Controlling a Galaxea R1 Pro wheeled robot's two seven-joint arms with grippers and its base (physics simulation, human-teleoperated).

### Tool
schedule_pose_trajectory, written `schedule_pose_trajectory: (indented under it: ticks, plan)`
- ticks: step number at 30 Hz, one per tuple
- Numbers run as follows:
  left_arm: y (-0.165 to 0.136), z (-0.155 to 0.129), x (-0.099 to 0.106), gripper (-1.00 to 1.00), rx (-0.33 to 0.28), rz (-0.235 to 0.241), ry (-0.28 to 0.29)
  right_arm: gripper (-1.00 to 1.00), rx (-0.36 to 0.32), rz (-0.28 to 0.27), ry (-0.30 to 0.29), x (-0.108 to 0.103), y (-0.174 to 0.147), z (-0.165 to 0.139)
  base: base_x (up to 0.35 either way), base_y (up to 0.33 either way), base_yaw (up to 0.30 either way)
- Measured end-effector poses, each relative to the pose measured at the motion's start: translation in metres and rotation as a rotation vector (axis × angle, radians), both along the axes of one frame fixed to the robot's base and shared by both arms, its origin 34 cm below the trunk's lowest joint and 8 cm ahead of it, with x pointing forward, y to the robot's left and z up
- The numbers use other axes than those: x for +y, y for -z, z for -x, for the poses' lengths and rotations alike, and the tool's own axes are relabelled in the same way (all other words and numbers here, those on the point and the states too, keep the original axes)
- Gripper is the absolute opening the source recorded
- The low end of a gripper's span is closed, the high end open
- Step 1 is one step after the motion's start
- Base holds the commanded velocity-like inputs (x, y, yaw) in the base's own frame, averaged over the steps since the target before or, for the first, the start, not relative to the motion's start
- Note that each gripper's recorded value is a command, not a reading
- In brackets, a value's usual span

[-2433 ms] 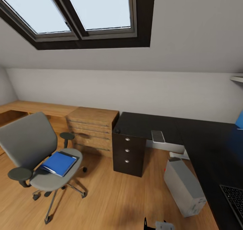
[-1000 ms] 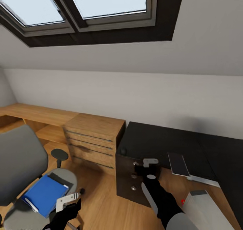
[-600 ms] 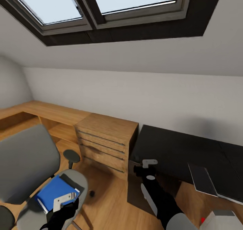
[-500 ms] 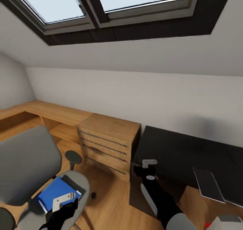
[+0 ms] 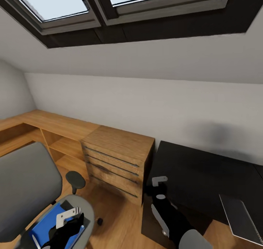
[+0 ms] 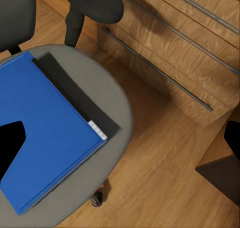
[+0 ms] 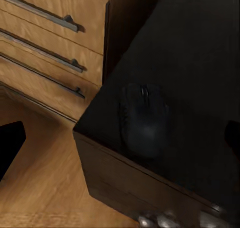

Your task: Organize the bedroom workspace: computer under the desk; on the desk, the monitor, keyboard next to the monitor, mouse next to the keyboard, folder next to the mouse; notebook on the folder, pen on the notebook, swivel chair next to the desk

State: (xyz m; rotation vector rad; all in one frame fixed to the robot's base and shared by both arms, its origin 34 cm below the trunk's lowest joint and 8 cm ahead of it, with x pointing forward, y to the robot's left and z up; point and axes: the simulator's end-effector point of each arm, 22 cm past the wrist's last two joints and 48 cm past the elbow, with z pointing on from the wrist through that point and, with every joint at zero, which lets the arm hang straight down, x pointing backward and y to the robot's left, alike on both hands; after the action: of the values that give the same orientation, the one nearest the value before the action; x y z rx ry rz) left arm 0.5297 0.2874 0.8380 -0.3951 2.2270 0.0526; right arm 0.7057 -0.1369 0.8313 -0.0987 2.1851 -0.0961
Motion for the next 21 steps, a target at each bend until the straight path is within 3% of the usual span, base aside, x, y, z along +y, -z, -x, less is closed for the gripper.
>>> schedule_pose_trajectory:
  ticks: [2, 5, 9, 13, 21]
  plan:
    - [0.0, 0.0, 0.0, 1.0, -0.001, 0.0, 0.0, 1.0, 0.012, 0.024, 0.003, -0.007, 0.0, -0.011, 0.009, 0.0, 0.0]
    - [-0.001, 0.0, 0.0, 1.0, -0.002, 0.0, -0.001, 1.0, 0.02, 0.069, 0.021, -0.028, -0.019, -0.052, 0.003, 0.0, 0.0]
    - [-0.009, -0.004, -0.001, 1.0, -0.022, 0.003, 0.0, 1.0, 0.006, 0.072, 0.01, -0.038, -0.051, -0.09, 0.0, 0.0, 0.0]
    - [-0.021, -0.01, 0.001, 1.0, -0.053, 0.009, -0.008, 1.0, 0.004, 0.066, 0.007, -0.041, -0.054, -0.096, 0.0, 0.0, 0.0]
    - [-0.024, -0.016, 0.016, 1.0, -0.08, 0.02, -0.051, 1.0, 0.046, 0.042, -0.032, -0.037, -0.025, -0.087, 0.0, 0.0, 0.0]
